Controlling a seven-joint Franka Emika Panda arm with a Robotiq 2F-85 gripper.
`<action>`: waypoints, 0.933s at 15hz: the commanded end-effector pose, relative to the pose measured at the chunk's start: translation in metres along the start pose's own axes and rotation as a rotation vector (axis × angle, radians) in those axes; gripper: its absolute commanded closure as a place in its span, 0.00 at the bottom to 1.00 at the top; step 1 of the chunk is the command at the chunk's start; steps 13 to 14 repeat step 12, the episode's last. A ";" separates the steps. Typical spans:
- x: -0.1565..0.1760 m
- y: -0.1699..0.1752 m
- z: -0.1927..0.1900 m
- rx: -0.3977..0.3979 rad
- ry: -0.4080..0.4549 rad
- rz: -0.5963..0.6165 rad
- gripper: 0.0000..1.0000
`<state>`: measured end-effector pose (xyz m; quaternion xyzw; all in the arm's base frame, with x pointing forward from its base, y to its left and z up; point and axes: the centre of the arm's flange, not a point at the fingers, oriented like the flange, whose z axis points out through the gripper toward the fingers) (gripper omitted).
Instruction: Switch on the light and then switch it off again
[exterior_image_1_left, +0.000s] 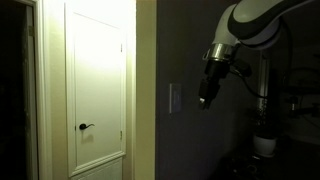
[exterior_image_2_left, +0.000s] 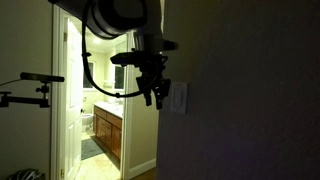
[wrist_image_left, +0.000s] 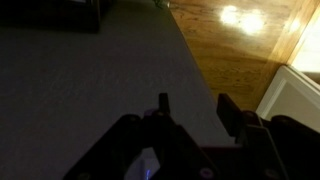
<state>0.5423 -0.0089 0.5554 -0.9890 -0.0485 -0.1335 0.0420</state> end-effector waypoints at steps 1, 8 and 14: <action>-0.025 0.001 -0.012 -0.026 -0.119 -0.015 0.17; -0.025 0.001 -0.004 -0.038 -0.174 -0.031 0.00; -0.025 0.001 -0.003 -0.038 -0.176 -0.031 0.00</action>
